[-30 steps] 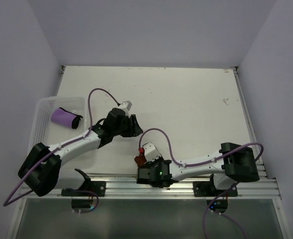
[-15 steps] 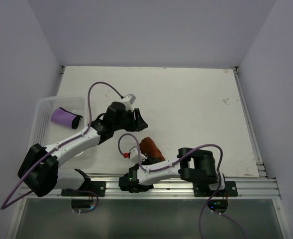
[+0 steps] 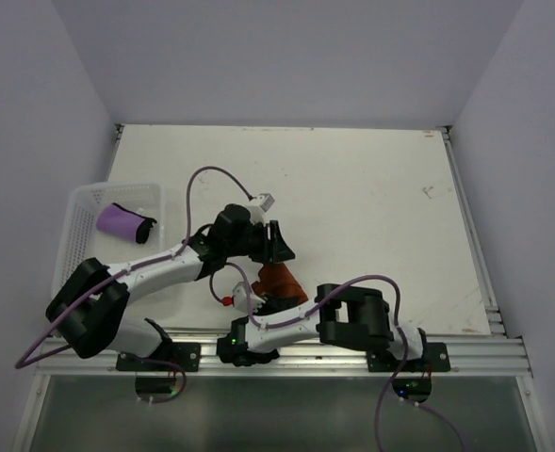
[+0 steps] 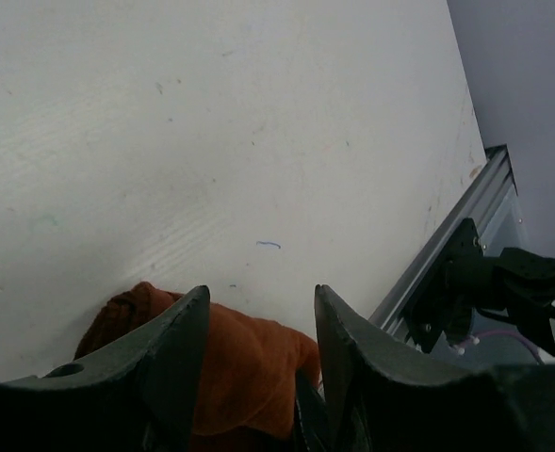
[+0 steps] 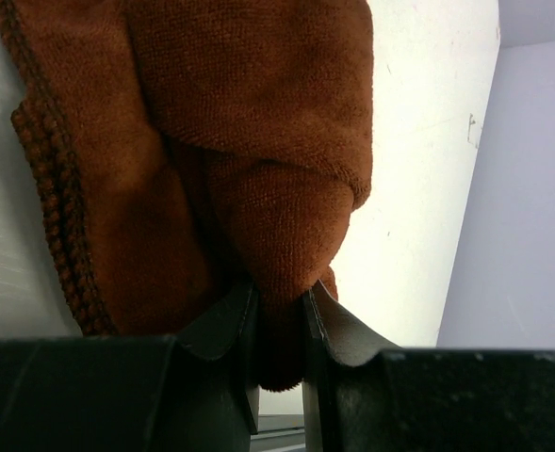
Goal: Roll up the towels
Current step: Roll the towel
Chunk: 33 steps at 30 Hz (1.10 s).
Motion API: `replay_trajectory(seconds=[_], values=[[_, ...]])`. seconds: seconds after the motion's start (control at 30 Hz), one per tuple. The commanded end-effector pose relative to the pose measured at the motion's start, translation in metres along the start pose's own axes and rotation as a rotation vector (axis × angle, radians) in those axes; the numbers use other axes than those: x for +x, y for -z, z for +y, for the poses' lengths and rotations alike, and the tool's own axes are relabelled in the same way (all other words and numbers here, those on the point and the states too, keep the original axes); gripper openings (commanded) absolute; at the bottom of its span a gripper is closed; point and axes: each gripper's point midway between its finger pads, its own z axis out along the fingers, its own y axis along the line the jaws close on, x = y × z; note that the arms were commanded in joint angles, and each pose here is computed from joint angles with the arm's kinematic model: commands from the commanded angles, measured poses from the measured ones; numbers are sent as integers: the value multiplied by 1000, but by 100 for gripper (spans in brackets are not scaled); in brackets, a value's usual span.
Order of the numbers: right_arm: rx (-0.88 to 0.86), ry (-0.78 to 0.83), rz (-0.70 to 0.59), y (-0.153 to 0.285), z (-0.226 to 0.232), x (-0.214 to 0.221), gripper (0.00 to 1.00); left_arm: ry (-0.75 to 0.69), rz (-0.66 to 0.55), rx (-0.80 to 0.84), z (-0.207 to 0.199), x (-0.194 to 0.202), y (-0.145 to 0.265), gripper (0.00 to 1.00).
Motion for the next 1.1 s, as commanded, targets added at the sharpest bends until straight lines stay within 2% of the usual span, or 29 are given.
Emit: replay_trajectory(seconds=[0.0, 0.23, 0.37, 0.4, 0.47, 0.5, 0.57, 0.67, 0.8, 0.83, 1.07], values=[[11, 27, -20, 1, 0, -9, 6, 27, 49, 89, -11, 28, -10, 52], [19, 104, 6, 2, 4, 2, 8, 30, 92, 46, 8, 56, -10, 52], [12, 111, 0, 6, 6, 0, 14, 33, 109, -14, 26, 68, -12, 52], [4, 107, -11, 11, 6, -2, 23, 24, 109, -34, 31, 71, -13, 52], [-16, 82, -15, 16, 3, -5, 30, 26, 108, -87, 46, 77, -13, 52], [-29, 71, -19, 19, 3, -5, 40, 21, 106, -89, 48, 78, -13, 52], [-61, 29, -23, 23, 2, -8, 49, 22, 104, -110, 56, 85, -14, 51], [-134, -44, -26, 31, -2, -11, 55, 33, 102, -119, 63, 92, -14, 51], [-236, -141, -35, 42, -14, -12, 59, 40, 94, -112, 64, 96, -14, 51], [-311, -214, -49, 52, -16, -20, 59, 38, 94, -111, 64, 96, -14, 51], [-689, -450, -171, 94, -29, -36, 61, 45, 90, -114, 65, 100, -12, 51]])
